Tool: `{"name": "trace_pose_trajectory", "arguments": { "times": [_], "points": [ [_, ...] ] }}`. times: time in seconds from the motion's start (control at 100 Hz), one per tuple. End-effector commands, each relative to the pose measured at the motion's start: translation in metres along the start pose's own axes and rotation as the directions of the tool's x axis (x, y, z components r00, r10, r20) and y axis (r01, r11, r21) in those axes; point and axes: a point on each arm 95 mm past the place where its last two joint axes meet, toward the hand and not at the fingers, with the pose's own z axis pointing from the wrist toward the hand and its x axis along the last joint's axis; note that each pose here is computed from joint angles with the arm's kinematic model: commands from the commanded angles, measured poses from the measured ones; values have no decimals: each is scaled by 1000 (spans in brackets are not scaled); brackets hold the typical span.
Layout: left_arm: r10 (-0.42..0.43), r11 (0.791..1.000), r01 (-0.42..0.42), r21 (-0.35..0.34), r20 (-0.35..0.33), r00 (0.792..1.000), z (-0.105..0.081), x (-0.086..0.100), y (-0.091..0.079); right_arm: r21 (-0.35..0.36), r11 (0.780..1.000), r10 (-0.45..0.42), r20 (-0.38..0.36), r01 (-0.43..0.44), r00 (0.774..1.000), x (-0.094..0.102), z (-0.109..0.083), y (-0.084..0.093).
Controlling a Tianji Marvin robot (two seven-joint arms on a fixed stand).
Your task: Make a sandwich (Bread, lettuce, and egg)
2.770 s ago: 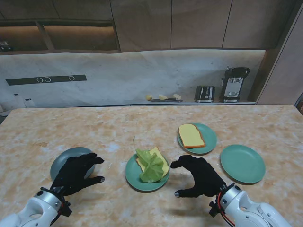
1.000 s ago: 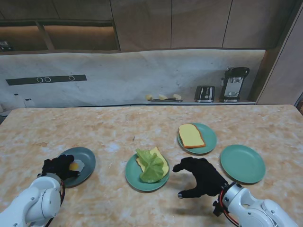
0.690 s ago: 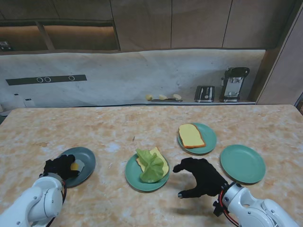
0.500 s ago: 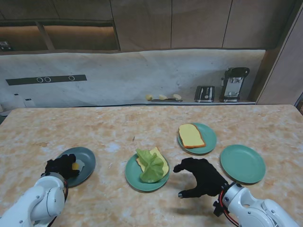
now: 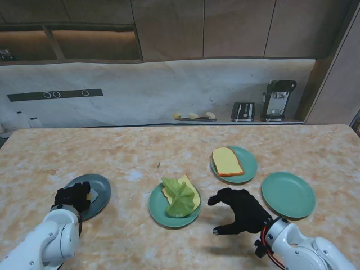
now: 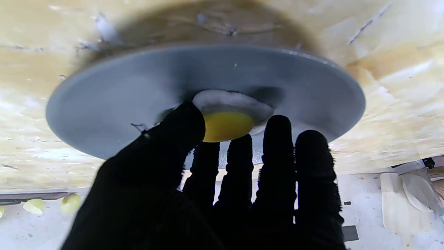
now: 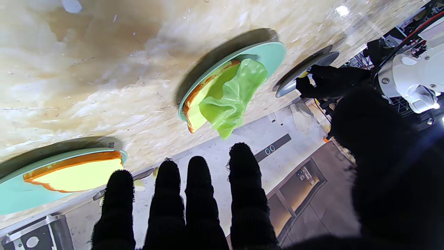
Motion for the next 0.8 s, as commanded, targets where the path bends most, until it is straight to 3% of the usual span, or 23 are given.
{"name": "trace_pose_trajectory", "arguments": {
  "times": [0.0,0.46,0.79],
  "points": [
    [10,998,-10,-61,3,1000,-1,-2,17,17,1000,3,-2,-3,1000,2,-2,-3],
    [-22,998,24,-59,21,1000,2,1,24,18,1000,12,14,-12,1000,2,-3,-4],
    [-71,997,72,37,-22,997,-5,-1,6,11,1000,17,15,-17,1000,2,-2,-5]
  ]
}}
